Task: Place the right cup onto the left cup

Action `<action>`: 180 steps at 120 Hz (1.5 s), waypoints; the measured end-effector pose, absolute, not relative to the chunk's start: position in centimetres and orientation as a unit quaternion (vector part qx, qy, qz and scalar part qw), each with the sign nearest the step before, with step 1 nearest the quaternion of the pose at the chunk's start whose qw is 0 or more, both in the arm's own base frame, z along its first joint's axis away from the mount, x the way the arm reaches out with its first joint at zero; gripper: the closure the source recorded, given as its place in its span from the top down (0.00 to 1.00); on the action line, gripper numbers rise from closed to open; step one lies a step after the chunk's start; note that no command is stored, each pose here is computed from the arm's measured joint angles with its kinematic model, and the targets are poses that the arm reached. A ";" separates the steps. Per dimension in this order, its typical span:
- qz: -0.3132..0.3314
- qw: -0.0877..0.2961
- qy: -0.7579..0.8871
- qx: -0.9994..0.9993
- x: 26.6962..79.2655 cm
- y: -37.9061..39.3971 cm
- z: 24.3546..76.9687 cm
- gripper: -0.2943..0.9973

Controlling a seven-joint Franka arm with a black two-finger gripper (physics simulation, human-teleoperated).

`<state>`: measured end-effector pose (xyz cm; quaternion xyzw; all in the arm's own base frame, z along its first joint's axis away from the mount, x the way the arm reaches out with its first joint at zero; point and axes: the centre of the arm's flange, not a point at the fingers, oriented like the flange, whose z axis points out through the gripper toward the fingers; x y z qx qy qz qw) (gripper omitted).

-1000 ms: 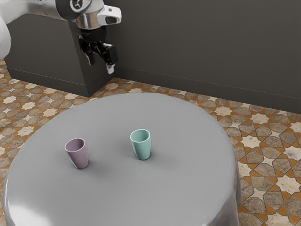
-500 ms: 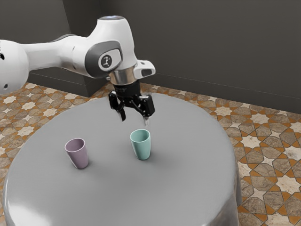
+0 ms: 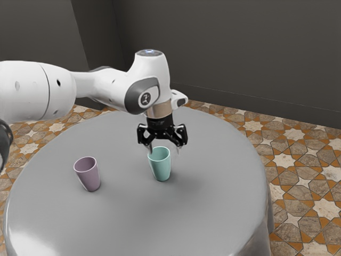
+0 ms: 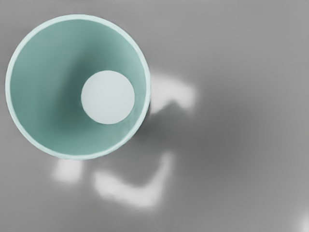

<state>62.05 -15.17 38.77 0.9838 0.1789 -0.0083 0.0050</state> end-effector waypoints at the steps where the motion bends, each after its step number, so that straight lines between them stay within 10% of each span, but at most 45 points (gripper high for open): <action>1: -0.009 0.005 0.181 0.984 62.1 -15.2 38.7 0.76; 180: 0.000 -0.003 0.198 0.980 68.6 -14.0 33.1 0.74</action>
